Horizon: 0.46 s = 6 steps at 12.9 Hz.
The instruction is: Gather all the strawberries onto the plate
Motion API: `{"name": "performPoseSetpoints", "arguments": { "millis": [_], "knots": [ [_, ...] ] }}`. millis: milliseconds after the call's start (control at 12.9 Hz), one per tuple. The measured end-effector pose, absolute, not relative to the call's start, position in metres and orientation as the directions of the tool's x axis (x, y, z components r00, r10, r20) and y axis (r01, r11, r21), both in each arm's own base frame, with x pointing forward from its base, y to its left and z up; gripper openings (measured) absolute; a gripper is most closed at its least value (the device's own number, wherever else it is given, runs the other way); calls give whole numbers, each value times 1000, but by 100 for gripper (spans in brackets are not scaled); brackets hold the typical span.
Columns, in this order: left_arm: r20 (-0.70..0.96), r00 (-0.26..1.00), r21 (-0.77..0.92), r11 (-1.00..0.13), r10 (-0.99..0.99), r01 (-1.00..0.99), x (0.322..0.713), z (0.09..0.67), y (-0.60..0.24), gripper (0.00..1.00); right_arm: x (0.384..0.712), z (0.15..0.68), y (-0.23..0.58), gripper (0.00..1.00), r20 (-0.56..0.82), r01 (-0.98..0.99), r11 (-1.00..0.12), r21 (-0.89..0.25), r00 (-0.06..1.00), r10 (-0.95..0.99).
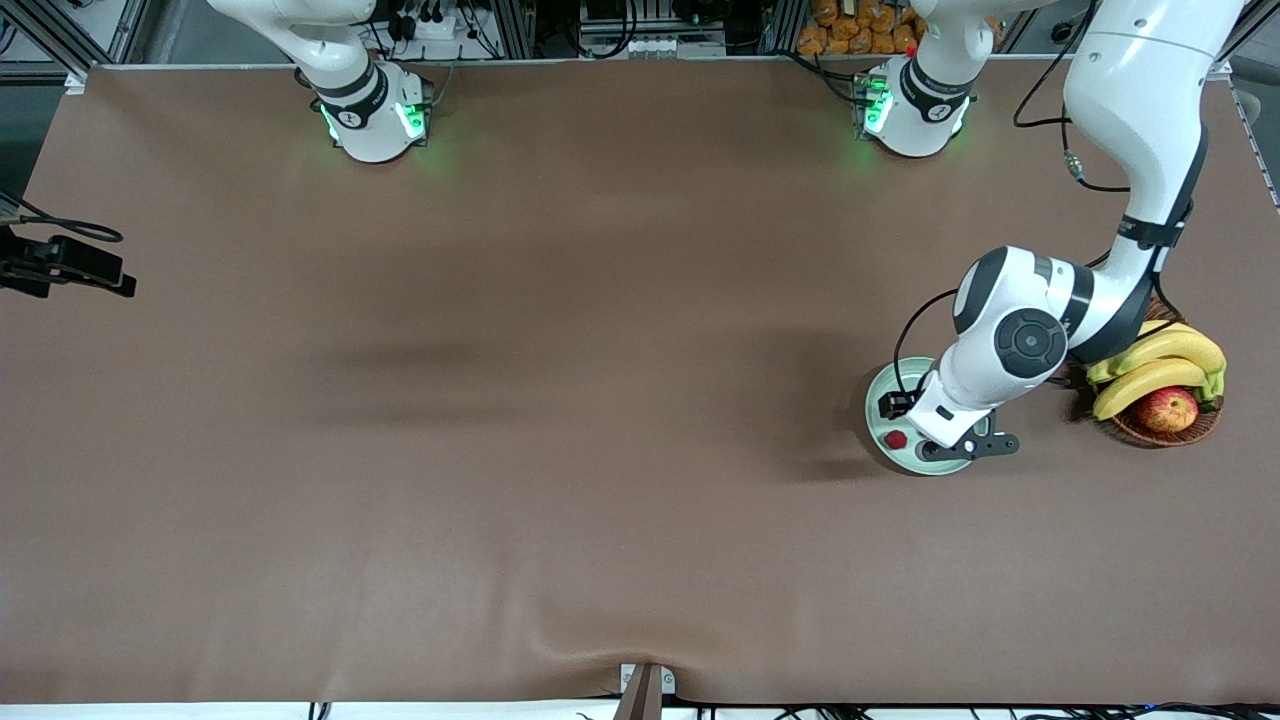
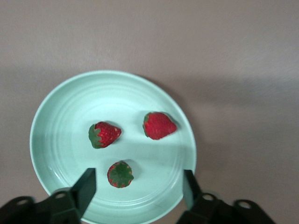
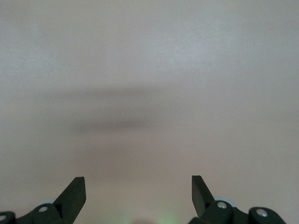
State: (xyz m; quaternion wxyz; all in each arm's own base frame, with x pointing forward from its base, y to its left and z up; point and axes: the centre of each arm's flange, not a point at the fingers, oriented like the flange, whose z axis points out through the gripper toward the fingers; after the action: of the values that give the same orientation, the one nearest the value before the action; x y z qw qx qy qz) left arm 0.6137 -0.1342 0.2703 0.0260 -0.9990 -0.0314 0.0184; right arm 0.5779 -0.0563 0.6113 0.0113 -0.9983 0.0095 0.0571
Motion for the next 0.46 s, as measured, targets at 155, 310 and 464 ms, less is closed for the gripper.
{"name": "performPoseSetpoints", "arguments": {
  "millis": [155, 310, 464],
  "knots": [
    [-40, 997, -76, -995, 64, 61, 623, 308, -140, 100, 577, 611, -65, 100, -115, -37, -999, -19, 993, -34],
    [-33, 996, -106, -991, 85, 81, 635, 363, -136, 100, 576, 611, -69, 100, -115, -44, -999, -18, 992, -41],
    [-14, 994, -130, -986, 109, 106, 638, 420, -130, 100, 576, 611, -68, 100, -116, -61, -998, -16, 992, -59]
  ]
}}
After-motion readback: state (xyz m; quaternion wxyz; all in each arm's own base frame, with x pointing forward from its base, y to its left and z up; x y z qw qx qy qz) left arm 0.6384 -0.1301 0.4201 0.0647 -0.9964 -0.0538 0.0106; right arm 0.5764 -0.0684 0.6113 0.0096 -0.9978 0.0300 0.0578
